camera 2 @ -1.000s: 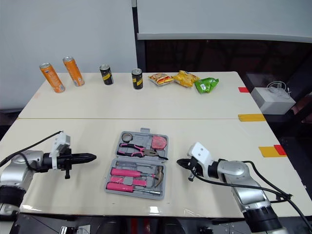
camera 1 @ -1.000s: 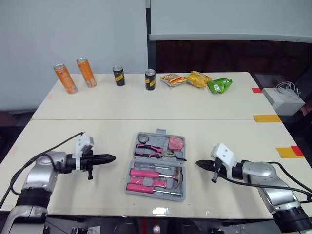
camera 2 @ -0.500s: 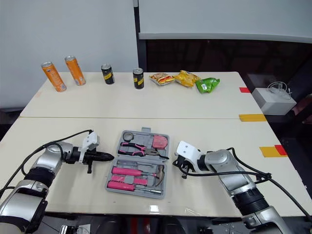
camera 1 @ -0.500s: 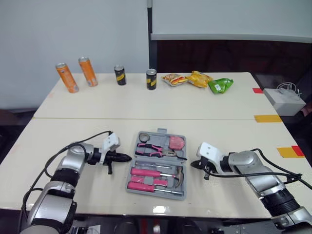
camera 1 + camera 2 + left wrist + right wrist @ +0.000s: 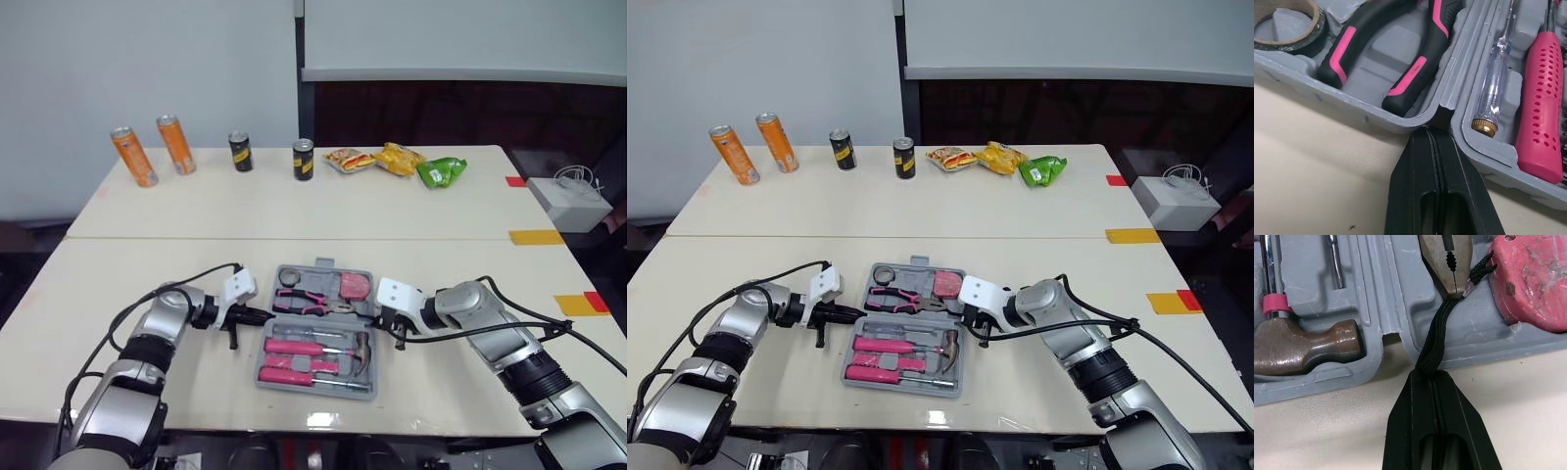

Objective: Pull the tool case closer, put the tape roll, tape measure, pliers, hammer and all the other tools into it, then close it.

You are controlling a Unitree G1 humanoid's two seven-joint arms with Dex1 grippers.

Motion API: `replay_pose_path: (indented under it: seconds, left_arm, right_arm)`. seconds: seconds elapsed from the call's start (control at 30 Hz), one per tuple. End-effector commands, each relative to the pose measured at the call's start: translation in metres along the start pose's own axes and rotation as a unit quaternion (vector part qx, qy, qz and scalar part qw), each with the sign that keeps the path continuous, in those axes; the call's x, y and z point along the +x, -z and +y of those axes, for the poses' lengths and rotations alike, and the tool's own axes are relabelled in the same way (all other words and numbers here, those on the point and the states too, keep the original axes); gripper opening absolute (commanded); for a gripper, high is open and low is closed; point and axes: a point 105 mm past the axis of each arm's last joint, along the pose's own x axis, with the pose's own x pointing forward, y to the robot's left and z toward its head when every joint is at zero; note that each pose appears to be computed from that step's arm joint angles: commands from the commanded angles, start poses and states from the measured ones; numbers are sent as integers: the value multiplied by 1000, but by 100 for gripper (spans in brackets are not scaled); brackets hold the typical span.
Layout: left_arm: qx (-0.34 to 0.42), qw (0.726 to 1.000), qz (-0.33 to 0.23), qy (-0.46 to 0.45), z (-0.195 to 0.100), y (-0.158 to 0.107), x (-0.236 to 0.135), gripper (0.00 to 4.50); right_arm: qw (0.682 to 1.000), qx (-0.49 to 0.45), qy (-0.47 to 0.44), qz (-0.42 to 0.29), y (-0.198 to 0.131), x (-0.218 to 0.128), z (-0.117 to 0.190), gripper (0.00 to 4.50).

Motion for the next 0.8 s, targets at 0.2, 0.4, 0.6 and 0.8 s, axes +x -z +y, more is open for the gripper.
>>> replay_pose_path:
  seconds: [0.2, 0.4, 0.6, 0.8]
  left_arm:
    - [3, 999, -36, 14, -22, -18, 12, 3]
    - [-7, 999, -44, 11, -31, -21, 15, 3]
    - [0, 999, -38, 21, -39, -21, 15, 3]
    - [4, 999, -34, 37, -48, -21, 16, 3]
  right_arm:
    - [1000, -6, -17, -26, -17, 2, 11, 1]
    - [999, 1, -29, -29, -20, 7, 23, 1]
    - [999, -10, -34, -24, -21, 4, 25, 1]
    - [999, -14, -39, -18, -15, 1, 35, 1]
